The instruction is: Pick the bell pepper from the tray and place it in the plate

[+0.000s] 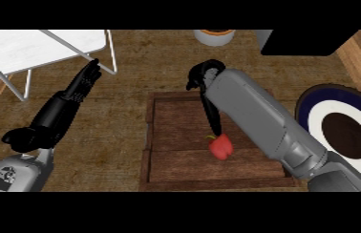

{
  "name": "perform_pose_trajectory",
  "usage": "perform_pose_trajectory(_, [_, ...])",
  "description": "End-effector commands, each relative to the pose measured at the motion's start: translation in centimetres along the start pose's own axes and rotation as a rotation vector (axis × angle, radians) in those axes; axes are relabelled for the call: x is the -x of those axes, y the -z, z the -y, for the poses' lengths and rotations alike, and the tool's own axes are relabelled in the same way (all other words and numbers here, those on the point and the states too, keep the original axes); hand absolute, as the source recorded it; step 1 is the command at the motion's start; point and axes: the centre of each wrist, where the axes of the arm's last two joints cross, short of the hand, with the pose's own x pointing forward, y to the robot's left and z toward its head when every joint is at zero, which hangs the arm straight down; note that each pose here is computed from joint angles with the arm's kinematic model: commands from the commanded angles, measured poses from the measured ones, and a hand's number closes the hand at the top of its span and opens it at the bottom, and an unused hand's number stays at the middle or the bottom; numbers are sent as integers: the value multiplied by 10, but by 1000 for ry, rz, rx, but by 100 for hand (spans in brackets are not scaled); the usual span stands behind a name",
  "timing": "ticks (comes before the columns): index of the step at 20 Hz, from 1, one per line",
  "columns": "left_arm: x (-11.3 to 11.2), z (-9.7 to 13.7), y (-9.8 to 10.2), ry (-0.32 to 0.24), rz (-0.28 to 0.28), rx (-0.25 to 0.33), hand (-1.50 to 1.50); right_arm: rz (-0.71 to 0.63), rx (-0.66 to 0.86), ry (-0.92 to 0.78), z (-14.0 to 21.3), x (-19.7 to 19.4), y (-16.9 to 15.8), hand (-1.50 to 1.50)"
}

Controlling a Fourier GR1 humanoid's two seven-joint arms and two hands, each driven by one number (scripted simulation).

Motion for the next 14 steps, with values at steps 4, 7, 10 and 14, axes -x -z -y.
perform_pose_trajectory(4, [-1,-9,-7,-17,3,18,0,-162,-24,12,17,11,0,-150])
perform_pose_trajectory(7, [0,-1,12,-6,-5,12,0,-97,-88,21,25,10,-2,-150])
perform_pose_trajectory(10, [3,7,-5,2,8,2,0,-129,-127,-4,18,18,12,-150])
perform_pose_trajectory(14, [9,-1,-1,0,-2,4,0,-130,-162,-33,-5,4,32,-150])
